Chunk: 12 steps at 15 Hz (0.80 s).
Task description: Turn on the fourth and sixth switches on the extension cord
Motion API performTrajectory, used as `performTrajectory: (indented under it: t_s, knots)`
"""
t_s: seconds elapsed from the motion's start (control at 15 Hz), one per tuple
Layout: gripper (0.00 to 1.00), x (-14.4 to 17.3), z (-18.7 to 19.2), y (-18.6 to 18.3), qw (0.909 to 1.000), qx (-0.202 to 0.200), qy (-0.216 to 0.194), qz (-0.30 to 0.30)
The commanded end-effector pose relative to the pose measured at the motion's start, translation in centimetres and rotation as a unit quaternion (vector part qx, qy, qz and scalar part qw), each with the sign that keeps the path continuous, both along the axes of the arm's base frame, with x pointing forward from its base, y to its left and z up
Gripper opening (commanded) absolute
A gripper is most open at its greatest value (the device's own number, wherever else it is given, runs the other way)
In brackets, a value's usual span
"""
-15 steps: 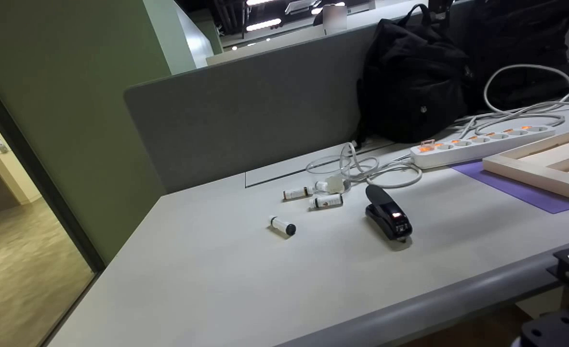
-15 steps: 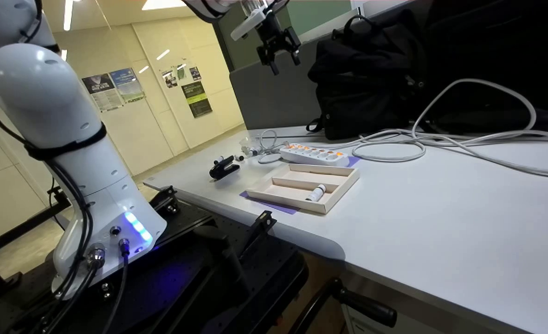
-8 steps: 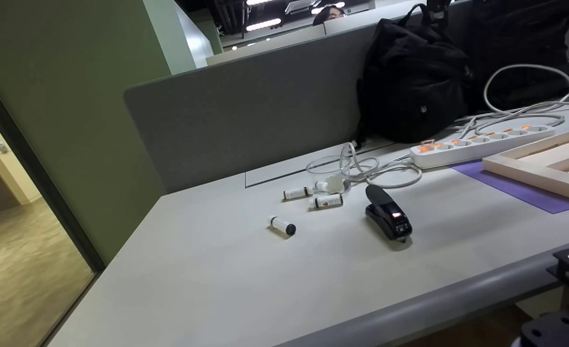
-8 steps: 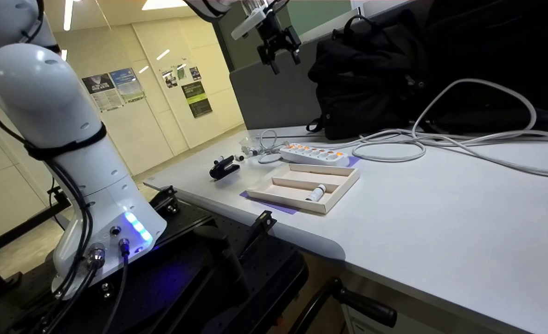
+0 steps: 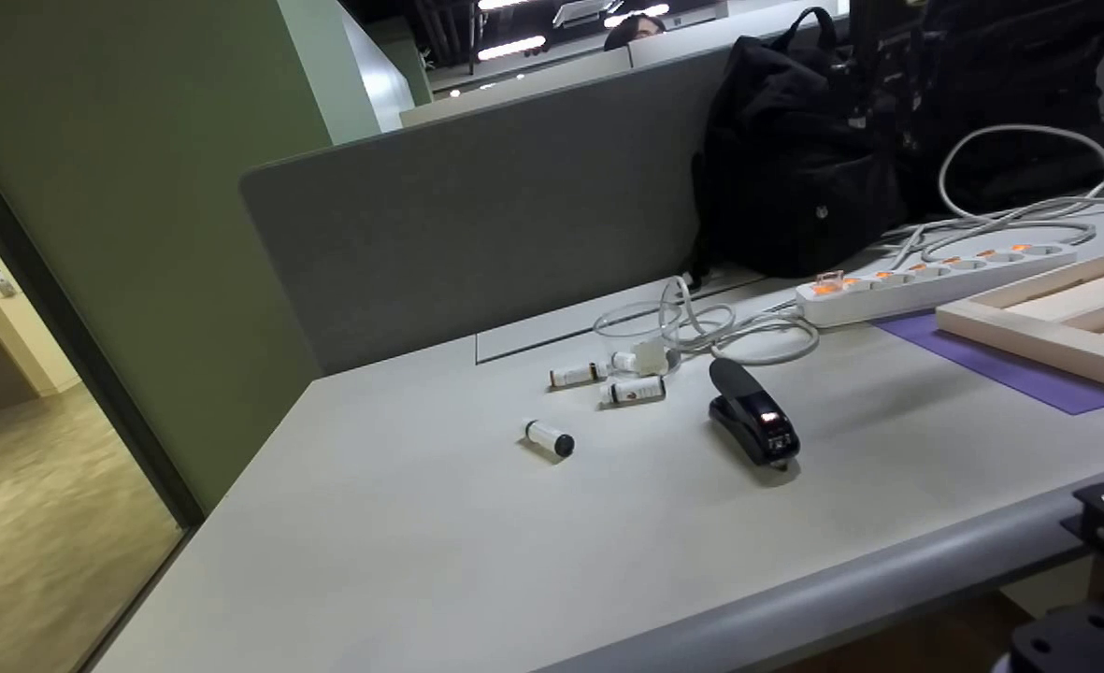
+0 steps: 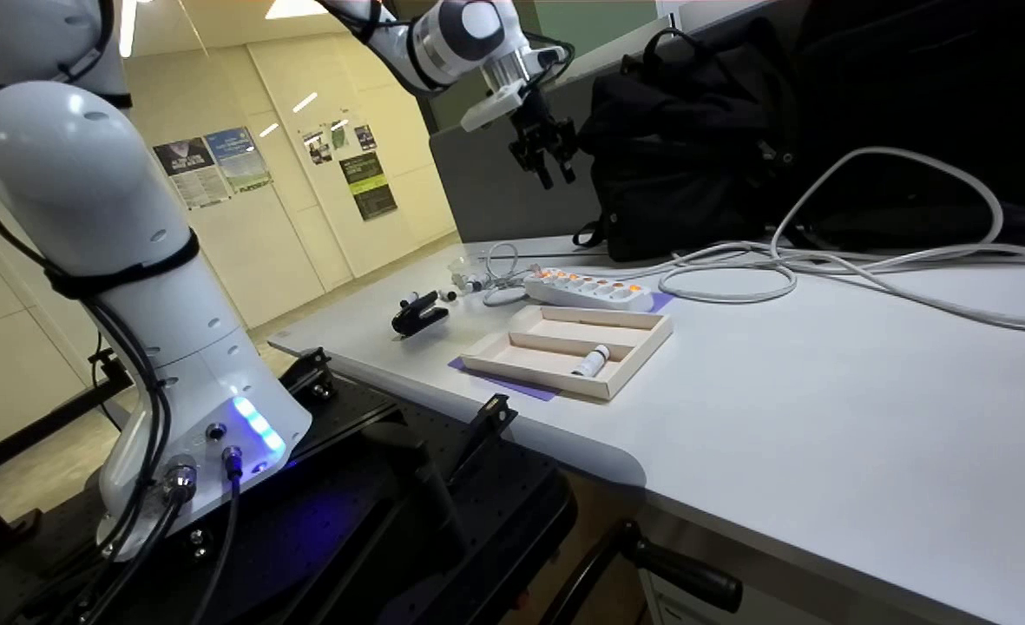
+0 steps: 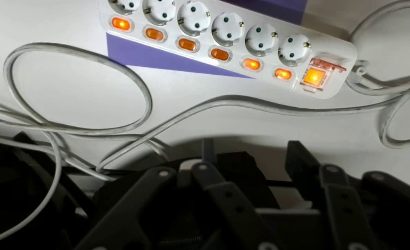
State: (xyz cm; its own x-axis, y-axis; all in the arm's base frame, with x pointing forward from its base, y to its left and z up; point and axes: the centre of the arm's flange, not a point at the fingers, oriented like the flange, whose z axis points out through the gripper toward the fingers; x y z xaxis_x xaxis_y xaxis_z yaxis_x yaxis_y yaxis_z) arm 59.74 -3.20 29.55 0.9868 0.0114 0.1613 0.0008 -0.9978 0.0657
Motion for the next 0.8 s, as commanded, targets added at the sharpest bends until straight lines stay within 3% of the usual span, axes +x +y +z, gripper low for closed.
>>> performTrajectory:
  t_s: [0.0,0.27,0.73]
  knots:
    - [0.24,1.7,-4.5,0.8,0.9996,0.010,0.005,-0.027]
    - [0.01,2.1,-8.1,1.6,0.9983,0.006,0.049,-0.031]
    - [0.00,2.1,-10.2,-0.2,0.9944,-0.009,0.086,-0.060]
